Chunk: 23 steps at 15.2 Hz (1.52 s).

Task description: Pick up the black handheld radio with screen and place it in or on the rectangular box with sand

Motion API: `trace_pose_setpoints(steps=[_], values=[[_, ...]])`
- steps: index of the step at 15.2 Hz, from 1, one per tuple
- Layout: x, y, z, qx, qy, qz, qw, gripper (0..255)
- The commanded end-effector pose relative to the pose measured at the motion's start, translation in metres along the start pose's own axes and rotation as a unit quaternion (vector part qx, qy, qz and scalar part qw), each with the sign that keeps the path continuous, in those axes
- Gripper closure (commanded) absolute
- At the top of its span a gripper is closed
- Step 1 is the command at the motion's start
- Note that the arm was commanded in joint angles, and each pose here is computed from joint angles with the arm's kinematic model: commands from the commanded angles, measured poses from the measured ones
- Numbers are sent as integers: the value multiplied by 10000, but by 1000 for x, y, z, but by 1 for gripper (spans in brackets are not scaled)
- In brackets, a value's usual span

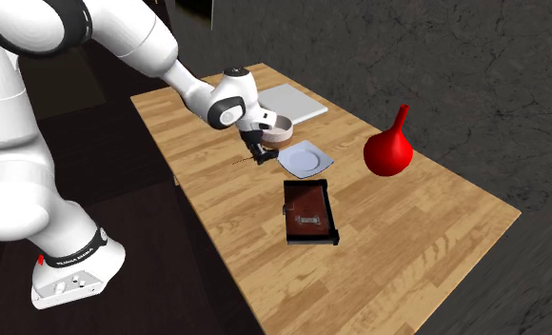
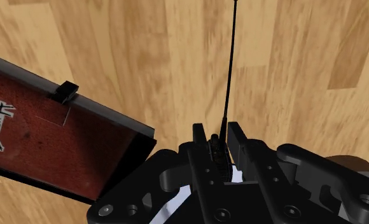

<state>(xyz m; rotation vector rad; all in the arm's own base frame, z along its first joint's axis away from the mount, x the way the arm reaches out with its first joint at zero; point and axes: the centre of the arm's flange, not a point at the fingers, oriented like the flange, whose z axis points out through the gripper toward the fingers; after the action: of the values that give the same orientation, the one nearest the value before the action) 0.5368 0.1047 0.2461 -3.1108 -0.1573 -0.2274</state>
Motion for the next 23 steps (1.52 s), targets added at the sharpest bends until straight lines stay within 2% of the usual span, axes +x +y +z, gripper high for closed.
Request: trace_pose_setpoints(steps=[1, 2, 19, 23], values=[[1, 0, -11, 0, -3, 0, 10000, 255], [1, 0, -12, 0, -3, 0, 10000, 255], [76, 215, -2, 0, -3, 0, 10000, 255], [73, 216, 19, 0, -3, 0, 10000, 255]])
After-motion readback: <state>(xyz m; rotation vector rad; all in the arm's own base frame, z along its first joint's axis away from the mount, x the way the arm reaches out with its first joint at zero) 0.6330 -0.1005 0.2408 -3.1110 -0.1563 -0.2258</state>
